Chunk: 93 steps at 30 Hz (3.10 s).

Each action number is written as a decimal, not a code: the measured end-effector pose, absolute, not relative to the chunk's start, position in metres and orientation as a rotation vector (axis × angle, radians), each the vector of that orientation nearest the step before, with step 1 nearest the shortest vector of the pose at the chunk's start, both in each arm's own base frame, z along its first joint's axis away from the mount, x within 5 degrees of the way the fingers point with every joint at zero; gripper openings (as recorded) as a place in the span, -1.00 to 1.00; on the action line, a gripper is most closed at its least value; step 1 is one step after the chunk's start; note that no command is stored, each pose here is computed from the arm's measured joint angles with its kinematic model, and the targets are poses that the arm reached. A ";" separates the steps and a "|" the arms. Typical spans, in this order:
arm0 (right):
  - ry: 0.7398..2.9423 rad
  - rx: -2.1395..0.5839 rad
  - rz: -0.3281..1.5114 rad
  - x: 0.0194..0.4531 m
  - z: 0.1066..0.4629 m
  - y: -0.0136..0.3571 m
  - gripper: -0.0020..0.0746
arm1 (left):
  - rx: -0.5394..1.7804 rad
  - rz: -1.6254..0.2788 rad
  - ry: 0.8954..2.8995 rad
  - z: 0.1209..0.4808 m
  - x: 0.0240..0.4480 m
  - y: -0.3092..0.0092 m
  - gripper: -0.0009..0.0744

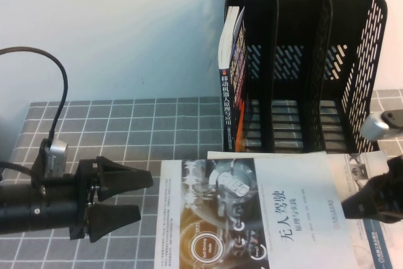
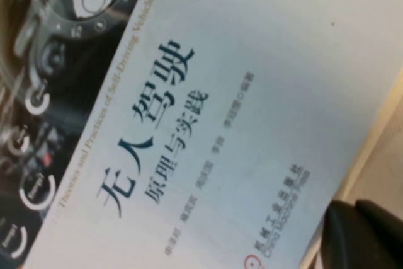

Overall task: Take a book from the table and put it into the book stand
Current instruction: Push book with right arm, then pick up the book with your left arm

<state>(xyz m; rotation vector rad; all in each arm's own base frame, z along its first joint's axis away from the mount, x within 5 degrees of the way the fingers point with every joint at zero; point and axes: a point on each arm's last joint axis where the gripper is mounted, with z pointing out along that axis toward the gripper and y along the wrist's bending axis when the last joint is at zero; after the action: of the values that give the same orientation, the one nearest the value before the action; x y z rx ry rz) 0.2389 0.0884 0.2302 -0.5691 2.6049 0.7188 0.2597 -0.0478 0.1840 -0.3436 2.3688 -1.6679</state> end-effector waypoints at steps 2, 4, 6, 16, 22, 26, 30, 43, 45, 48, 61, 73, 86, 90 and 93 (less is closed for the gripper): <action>2.582 -0.571 0.736 0.240 0.231 0.092 -0.95 | -0.356 -1.673 2.359 0.184 0.261 -0.048 0.86; 2.573 -0.558 0.754 0.242 0.230 0.093 -0.95 | -0.362 -1.678 2.346 0.185 0.262 -0.048 0.86; 2.580 -0.549 0.767 0.243 0.227 0.094 -0.95 | -0.342 -1.686 2.352 0.185 0.261 -0.054 0.86; 2.611 -0.524 0.808 0.250 0.218 0.097 -0.95 | -0.307 -1.764 2.319 0.188 0.261 -0.081 0.86; 2.610 -0.521 0.809 0.250 0.218 0.097 -0.95 | -0.323 -1.764 2.348 0.177 0.254 -0.081 0.86; 2.608 -0.526 0.808 0.250 0.218 0.097 -0.95 | -0.365 -1.769 2.354 0.166 0.240 -0.081 0.86; 2.609 -0.526 0.808 0.250 0.218 0.097 -0.95 | -0.380 -1.762 2.379 0.157 0.228 -0.081 0.86; 2.607 -0.531 0.807 0.250 0.218 0.097 -0.95 | -0.385 -1.757 2.374 0.155 0.226 -0.081 0.86; 2.607 -0.531 0.807 0.250 0.218 0.097 -0.95 | -0.387 -1.757 2.372 0.155 0.226 -0.081 0.86; 2.603 -0.536 0.804 0.250 0.218 0.097 -0.95 | -0.386 -1.757 2.373 0.155 0.226 -0.081 0.86; 2.600 -0.541 0.801 0.250 0.218 0.097 -0.95 | -0.385 -1.757 2.373 0.155 0.226 -0.081 0.24; 2.596 -0.574 0.793 0.250 0.218 0.097 -0.95 | -0.321 -1.755 2.347 0.157 0.226 -0.081 -0.60; 2.606 -0.771 0.657 0.238 0.229 0.090 -0.95 | -0.286 -1.755 2.324 0.162 0.225 -0.081 -0.71; 2.585 -0.839 0.464 0.231 0.257 0.078 -0.95 | -0.286 -1.726 2.316 0.176 0.222 -0.081 -0.71; 2.543 -0.823 0.325 0.225 0.286 0.069 -0.95 | -0.290 -1.713 2.304 0.191 0.218 -0.080 -0.71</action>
<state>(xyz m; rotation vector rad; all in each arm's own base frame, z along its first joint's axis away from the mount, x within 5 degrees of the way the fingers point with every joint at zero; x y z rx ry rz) 0.2249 0.0695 0.2855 -0.8231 2.5434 0.3254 0.2178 -0.0801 0.1912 -0.2905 2.3037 -1.7126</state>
